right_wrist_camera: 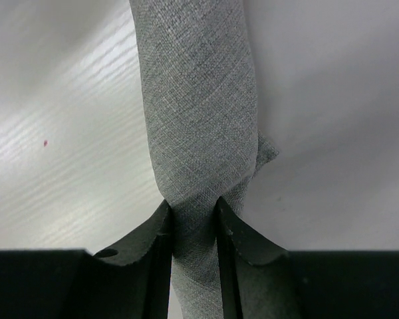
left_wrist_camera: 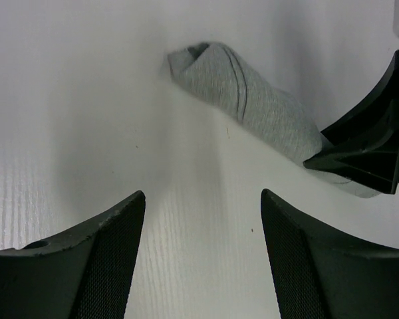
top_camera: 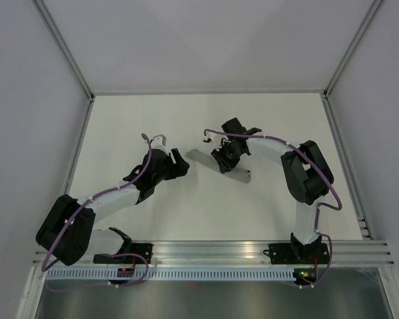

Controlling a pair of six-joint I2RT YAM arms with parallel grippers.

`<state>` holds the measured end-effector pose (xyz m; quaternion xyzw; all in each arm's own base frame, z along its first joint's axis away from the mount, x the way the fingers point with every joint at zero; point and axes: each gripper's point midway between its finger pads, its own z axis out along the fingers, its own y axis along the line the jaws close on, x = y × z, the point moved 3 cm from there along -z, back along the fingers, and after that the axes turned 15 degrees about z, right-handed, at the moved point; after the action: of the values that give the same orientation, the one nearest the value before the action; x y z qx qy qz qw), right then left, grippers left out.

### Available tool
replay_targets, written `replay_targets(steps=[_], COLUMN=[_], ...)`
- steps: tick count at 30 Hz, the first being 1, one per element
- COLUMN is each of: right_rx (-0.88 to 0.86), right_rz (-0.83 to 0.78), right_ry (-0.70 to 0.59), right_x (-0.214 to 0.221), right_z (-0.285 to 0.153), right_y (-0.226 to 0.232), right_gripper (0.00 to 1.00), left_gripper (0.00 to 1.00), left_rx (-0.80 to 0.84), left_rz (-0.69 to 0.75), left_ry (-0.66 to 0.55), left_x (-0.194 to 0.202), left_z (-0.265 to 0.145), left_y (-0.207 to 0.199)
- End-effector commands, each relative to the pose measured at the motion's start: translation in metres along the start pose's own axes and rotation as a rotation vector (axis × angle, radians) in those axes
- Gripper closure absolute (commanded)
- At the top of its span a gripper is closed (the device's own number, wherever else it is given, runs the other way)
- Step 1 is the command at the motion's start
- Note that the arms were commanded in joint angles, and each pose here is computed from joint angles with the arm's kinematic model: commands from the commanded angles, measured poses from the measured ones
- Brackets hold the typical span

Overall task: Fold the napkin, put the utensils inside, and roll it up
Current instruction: Roll the napkin with the utensil

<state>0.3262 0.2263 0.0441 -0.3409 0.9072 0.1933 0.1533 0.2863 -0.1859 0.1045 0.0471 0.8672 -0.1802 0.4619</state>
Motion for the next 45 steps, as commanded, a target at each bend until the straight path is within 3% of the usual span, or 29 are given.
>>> replay_targets(steps=[1, 16, 24, 31, 36, 45], right_rx=[0.104, 0.168, -0.019, -0.015, -0.035, -0.093], right_rz=[0.199, 0.578, 0.687, 0.717, 0.721, 0.679], right_ry=[0.09, -0.031, -0.044, -0.154, -0.164, -0.194], right_x=[0.025, -0.005, -0.021, -0.049, -0.056, -0.066], right_z=[0.035, 0.059, 0.072, 0.067, 0.066, 0.052], right_y=[-0.018, -0.032, -0.018, -0.022, -0.019, -0.012], right_gripper=[0.82, 0.83, 0.8, 0.78, 0.69, 0.63], left_gripper=[0.26, 0.26, 0.25, 0.25, 0.25, 0.24], left_rx=[0.034, 0.091, 0.068, 0.054, 0.022, -0.12], left_rz=[-0.071, -0.076, -0.104, -0.126, -0.141, -0.231], left_ry=[0.02, 0.024, 0.052, 0.066, 0.081, 0.043], left_x=[-0.002, -0.014, -0.018, -0.023, -0.025, -0.044], left_z=[0.005, 0.012, 0.03, 0.046, 0.06, 0.089], left_y=[-0.012, -0.027, -0.03, -0.034, -0.033, -0.025])
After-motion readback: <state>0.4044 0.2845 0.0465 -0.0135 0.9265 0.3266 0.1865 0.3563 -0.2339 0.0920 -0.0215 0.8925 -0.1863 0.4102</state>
